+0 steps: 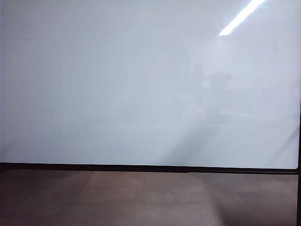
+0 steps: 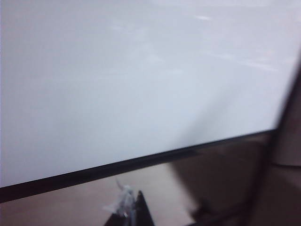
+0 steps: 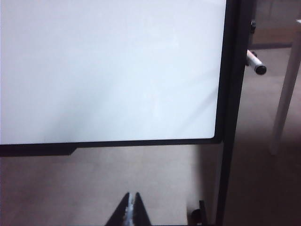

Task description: Reach to the right to find the marker pen, pick it up, and write the number 17 on the whiteboard.

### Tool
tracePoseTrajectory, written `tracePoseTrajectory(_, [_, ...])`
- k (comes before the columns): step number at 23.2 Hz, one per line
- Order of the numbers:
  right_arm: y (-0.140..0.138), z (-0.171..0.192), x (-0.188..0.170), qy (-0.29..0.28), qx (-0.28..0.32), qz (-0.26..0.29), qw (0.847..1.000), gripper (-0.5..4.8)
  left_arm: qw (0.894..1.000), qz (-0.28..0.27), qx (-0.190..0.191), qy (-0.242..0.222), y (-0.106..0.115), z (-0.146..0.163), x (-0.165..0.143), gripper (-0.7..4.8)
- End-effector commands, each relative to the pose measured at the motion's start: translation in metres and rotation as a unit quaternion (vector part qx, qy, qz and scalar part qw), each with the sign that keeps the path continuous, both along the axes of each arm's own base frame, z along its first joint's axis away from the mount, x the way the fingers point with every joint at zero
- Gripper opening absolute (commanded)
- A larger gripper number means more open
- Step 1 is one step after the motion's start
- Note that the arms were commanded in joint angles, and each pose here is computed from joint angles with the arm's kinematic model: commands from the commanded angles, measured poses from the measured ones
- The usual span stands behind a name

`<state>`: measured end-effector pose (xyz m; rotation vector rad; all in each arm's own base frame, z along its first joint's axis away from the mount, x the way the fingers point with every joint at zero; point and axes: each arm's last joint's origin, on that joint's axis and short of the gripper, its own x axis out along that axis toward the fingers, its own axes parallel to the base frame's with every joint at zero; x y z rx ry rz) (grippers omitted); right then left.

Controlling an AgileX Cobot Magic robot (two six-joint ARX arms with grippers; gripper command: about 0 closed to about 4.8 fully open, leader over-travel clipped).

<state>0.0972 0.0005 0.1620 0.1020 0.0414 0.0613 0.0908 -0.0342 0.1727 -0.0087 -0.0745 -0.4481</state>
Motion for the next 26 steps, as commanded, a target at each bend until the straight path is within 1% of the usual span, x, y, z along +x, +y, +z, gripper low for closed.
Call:
tracePoseTrajectory(1, [0.000, 0.004, 0.000, -0.019, 0.002, 0.001, 1.000, -0.05, 0.996, -0.093, -0.004, -0.005, -0.016, 0.001, -0.008, -0.05])
tracePoseTrajectory(2, [0.000, 0.006, 0.000, -0.027, 0.008, 0.001, 1.000, -0.05, 0.991, -0.132, -0.004, -0.005, -0.022, 0.001, -0.012, -0.05])
tracePoseTrajectory(3, [0.000, 0.008, 0.000, -0.035, 0.019, -0.001, 0.999, -0.05, 0.989, -0.147, -0.004, -0.005, -0.024, 0.001, -0.014, -0.05])
tracePoseTrajectory(4, [-0.001, 0.020, -0.002, -0.069, 0.052, -0.015, 0.996, -0.05, 0.985, -0.173, -0.003, -0.005, -0.027, 0.001, -0.016, -0.05])
tracePoseTrajectory(5, [-0.002, 0.028, -0.004, -0.090, 0.067, -0.027, 0.993, -0.05, 0.983, -0.181, -0.003, -0.006, -0.028, 0.001, -0.017, -0.05])
tracePoseTrajectory(6, [-0.004, 0.050, -0.010, -0.150, 0.082, -0.064, 0.983, -0.05, 0.982, -0.190, -0.002, -0.006, -0.028, 0.001, -0.017, -0.05])
tracePoseTrajectory(7, [-0.005, 0.062, -0.014, -0.182, 0.086, -0.082, 0.976, -0.05, 0.982, -0.190, -0.002, -0.006, -0.028, 0.001, -0.017, -0.05])
tracePoseTrajectory(8, [-0.007, 0.085, -0.023, -0.245, 0.098, -0.118, 0.957, -0.05, 0.982, -0.190, -0.002, -0.006, -0.028, 0.001, -0.017, -0.05])
tracePoseTrajectory(9, [-0.010, 0.111, -0.035, -0.309, 0.109, -0.151, 0.933, -0.05, 0.982, -0.190, -0.002, -0.006, -0.028, 0.001, -0.017, -0.05])
tracePoseTrajectory(10, [-0.011, 0.149, -0.050, -0.376, 0.110, -0.183, 0.902, -0.05, 0.982, -0.190, -0.002, -0.006, -0.028, 0.001, -0.017, -0.05])
tracePoseTrajectory(11, [-0.012, 0.166, -0.055, -0.399, 0.105, -0.194, 0.890, -0.05, 0.982, -0.190, -0.002, -0.006, -0.028, 0.001, -0.017, -0.05])
tracePoseTrajectory(12, [-0.012, 0.206, -0.060, -0.442, 0.095, -0.201, 0.869, -0.05, 0.982, -0.190, -0.002, -0.006, -0.028, 0.001, -0.017, -0.05])
tracePoseTrajectory(13, [-0.012, 0.224, -0.059, -0.458, 0.091, -0.202, 0.861, -0.05, 0.982, -0.190, -0.002, -0.006, -0.028, 0.001, -0.017, -0.05])
tracePoseTrajectory(14, [-0.012, 0.256, -0.052, -0.479, 0.070, -0.206, 0.851, -0.05, 0.982, -0.190, -0.002, -0.006, -0.028, 0.001, -0.017, -0.05])
tracePoseTrajectory(15, [-0.012, 0.282, -0.043, -0.491, 0.049, -0.211, 0.844, -0.05, 0.982, -0.190, -0.002, -0.006, -0.028, 0.001, -0.017, -0.05])
tracePoseTrajectory(16, [-0.011, 0.314, -0.026, -0.503, 0.037, -0.199, 0.840, -0.05, 0.982, -0.190, -0.002, -0.006, -0.028, 0.001, -0.017, -0.05])
tracePoseTrajectory(18, [-0.015, 0.352, 0.002, -0.508, 0.019, -0.191, 0.839, -0.05, 0.982, -0.190, -0.002, -0.006, -0.028, 0.001, -0.017, -0.05])
tracePoseTrajectory(19, [-0.018, 0.365, 0.017, -0.508, 0.002, -0.180, 0.842, -0.05, 0.982, -0.190, -0.002, -0.006, -0.028, 0.001, -0.017, -0.05])
tracePoseTrajectory(20, [-0.026, 0.376, 0.038, -0.503, -0.008, -0.139, 0.853, -0.05, 0.982, -0.190, -0.002, -0.006, -0.028, 0.001, -0.017, -0.05])
tracePoseTrajectory(21, [-0.032, 0.380, 0.052, -0.498, -0.009, -0.108, 0.860, -0.05, 0.982, -0.190, -0.002, -0.006, -0.028, 0.001, -0.017, -0.05])
tracePoseTrajectory(22, [-0.047, 0.382, 0.074, -0.484, 0.005, -0.076, 0.872, -0.05, 0.982, -0.190, -0.002, -0.006, -0.028, 0.001, -0.017, -0.05])
tracePoseTrajectory(23, [-0.057, 0.379, 0.089, -0.472, 0.019, -0.069, 0.879, -0.05, 0.982, -0.190, -0.002, -0.006, -0.028, 0.001, -0.017, -0.05])
tracePoseTrajectory(24, [-0.073, 0.370, 0.111, -0.451, 0.042, -0.066, 0.889, -0.05, 0.982, -0.190, -0.002, -0.006, -0.028, 0.001, -0.017, -0.05])
tracePoseTrajectory(25, [-0.088, 0.359, 0.127, -0.429, 0.049, -0.070, 0.899, -0.05, 0.982, -0.189, -0.002, -0.006, -0.028, 0.001, -0.017, -0.05])
tracePoseTrajectory(26, [-0.107, 0.345, 0.144, -0.394, 0.050, -0.065, 0.915, -0.05, 0.982, -0.190, -0.002, -0.006, -0.028, 0.001, -0.017, -0.05])
